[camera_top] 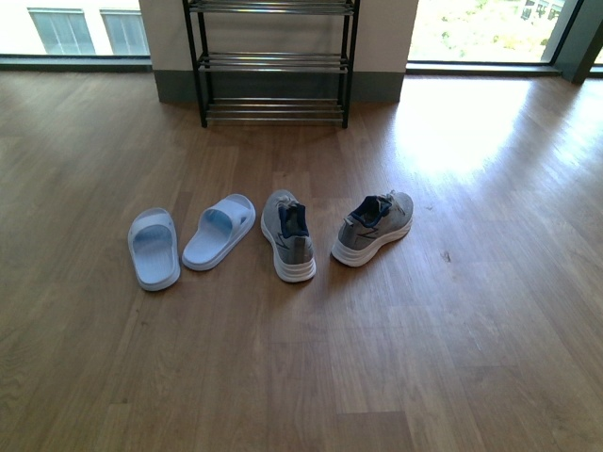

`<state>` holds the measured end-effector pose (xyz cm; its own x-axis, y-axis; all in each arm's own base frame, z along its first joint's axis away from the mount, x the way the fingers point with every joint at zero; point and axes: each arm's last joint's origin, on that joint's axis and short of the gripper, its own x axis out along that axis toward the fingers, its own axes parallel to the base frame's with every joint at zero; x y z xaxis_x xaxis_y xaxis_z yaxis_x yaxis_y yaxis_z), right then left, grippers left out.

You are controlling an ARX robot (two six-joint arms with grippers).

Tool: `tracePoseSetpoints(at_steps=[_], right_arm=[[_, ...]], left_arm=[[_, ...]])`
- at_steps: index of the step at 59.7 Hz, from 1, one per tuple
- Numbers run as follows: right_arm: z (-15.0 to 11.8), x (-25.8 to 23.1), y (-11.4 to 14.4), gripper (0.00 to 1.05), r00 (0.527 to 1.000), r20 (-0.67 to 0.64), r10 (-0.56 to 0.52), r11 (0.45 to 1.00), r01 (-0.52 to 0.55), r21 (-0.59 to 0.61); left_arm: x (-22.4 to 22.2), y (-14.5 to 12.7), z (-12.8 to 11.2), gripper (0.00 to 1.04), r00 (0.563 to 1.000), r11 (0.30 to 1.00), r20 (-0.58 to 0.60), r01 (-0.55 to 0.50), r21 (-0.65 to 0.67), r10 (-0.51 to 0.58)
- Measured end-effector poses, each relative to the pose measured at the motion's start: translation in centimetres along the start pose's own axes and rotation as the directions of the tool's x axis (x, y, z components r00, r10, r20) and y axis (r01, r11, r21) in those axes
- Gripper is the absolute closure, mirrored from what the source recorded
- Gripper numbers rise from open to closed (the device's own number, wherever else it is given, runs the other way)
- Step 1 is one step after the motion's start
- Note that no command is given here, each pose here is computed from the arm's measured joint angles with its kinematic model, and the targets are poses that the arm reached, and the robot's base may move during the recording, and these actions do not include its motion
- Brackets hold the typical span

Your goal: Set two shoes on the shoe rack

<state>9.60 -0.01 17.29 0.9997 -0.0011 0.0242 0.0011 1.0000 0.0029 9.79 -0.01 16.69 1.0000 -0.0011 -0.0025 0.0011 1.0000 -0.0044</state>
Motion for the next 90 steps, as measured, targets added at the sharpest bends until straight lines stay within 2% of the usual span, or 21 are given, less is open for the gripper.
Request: tracePoseSetpoints(at_steps=[90], right_arm=[[0.00, 0.00, 0.00, 0.09, 1.000, 0.000, -0.001, 1.000, 0.001, 0.000]], left_arm=[[0.00, 0.00, 0.00, 0.09, 1.000, 1.000, 0.000, 0.000, 0.000, 0.000]])
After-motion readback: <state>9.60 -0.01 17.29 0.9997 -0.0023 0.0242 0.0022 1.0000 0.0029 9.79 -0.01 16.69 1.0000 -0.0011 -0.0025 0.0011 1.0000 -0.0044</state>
